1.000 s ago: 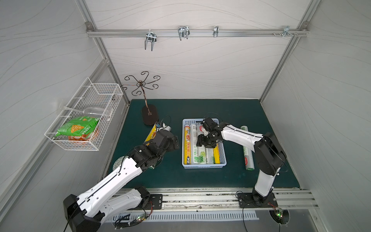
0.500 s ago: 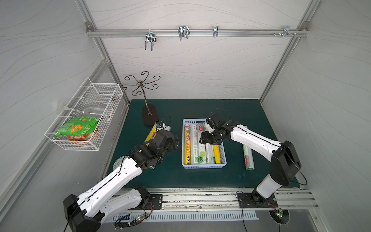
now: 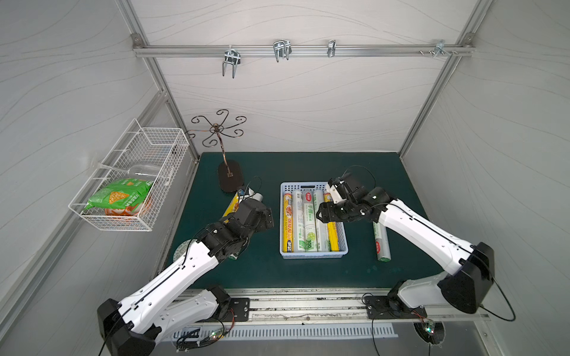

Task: Put the plastic wrap into the basket
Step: Place the plastic wrap in the basket, then pick up the plastic wrap from the center of the board.

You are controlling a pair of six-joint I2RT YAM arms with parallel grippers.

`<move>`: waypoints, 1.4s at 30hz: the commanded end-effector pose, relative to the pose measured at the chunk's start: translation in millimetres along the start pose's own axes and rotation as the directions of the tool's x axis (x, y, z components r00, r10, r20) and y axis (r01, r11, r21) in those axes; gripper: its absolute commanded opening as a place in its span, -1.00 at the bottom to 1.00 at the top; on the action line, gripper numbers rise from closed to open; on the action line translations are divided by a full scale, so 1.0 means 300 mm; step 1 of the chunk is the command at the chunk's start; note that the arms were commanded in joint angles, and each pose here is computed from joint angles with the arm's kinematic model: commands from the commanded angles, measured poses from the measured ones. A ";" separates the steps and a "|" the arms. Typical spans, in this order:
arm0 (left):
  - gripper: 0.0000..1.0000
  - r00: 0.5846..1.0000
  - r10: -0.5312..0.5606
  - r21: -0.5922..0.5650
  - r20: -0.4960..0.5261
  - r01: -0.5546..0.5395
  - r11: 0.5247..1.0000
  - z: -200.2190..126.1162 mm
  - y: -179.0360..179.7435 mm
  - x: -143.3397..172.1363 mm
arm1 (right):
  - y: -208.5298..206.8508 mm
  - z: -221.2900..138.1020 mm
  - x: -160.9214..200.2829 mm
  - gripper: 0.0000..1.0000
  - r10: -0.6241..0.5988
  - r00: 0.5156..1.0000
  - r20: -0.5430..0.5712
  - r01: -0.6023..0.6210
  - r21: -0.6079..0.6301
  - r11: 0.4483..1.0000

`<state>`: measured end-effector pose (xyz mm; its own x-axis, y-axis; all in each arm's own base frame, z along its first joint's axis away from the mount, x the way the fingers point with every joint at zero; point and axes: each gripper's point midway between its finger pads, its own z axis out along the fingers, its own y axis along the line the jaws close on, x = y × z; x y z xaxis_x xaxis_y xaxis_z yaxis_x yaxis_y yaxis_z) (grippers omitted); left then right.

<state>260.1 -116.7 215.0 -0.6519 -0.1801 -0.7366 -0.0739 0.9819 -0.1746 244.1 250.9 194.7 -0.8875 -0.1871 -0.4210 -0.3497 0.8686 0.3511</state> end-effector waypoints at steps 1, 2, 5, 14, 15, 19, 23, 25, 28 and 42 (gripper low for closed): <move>0.99 0.999 0.021 -0.032 0.027 -0.020 0.999 0.002 0.016 -0.026 | -0.039 -0.024 0.021 0.60 -0.007 1.000 0.015 0.007 0.003 1.000; 0.99 0.999 0.028 -0.039 0.025 -0.027 0.999 0.006 0.019 -0.025 | -0.045 -0.028 0.026 0.61 0.000 1.000 0.018 0.000 -0.008 1.000; 0.99 0.998 0.054 -0.067 0.016 -0.053 0.996 0.023 0.033 -0.019 | -0.079 -0.039 0.037 0.70 0.021 0.999 0.033 -0.021 -0.010 1.000; 0.99 0.997 0.031 -0.197 -0.065 -0.043 0.979 0.133 0.129 0.025 | -0.219 -0.070 0.090 0.97 0.095 0.995 0.041 -0.097 0.043 0.994; 0.99 0.997 0.028 -0.205 -0.077 -0.043 0.978 0.147 0.137 0.033 | -0.231 -0.074 0.097 0.98 0.104 0.994 0.042 -0.106 0.041 0.994; 0.99 0.993 0.013 -0.231 -0.114 -0.039 0.972 0.196 0.164 0.059 | -0.269 -0.084 0.121 0.98 0.148 0.988 0.046 -0.149 0.021 0.989; 0.99 0.989 -0.011 -0.256 -0.146 -0.027 0.966 0.240 0.199 0.076 | -0.304 -0.115 0.130 0.98 0.185 0.979 0.087 -0.187 0.009 0.982; 0.99 0.987 -0.022 -0.271 -0.162 -0.023 0.962 0.256 0.220 0.086 | -0.315 -0.131 0.134 0.98 0.197 0.975 0.103 -0.199 0.006 0.980; 0.99 0.984 -0.039 -0.281 -0.176 -0.012 0.960 0.278 0.246 0.096 | -0.321 -0.153 0.137 0.98 0.207 0.969 0.132 -0.210 0.005 0.978; 0.99 0.962 -0.107 -0.277 -0.253 0.034 0.960 0.369 0.289 0.178 | -0.315 -0.160 0.149 0.97 0.224 0.964 0.142 -0.224 -0.013 0.974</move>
<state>295.0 -42.6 94.0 -0.8105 -0.2574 -0.5262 -0.3136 0.9494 0.0186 226.5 137.9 185.9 -0.8818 0.0748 -0.4657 -0.1544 0.8871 0.4349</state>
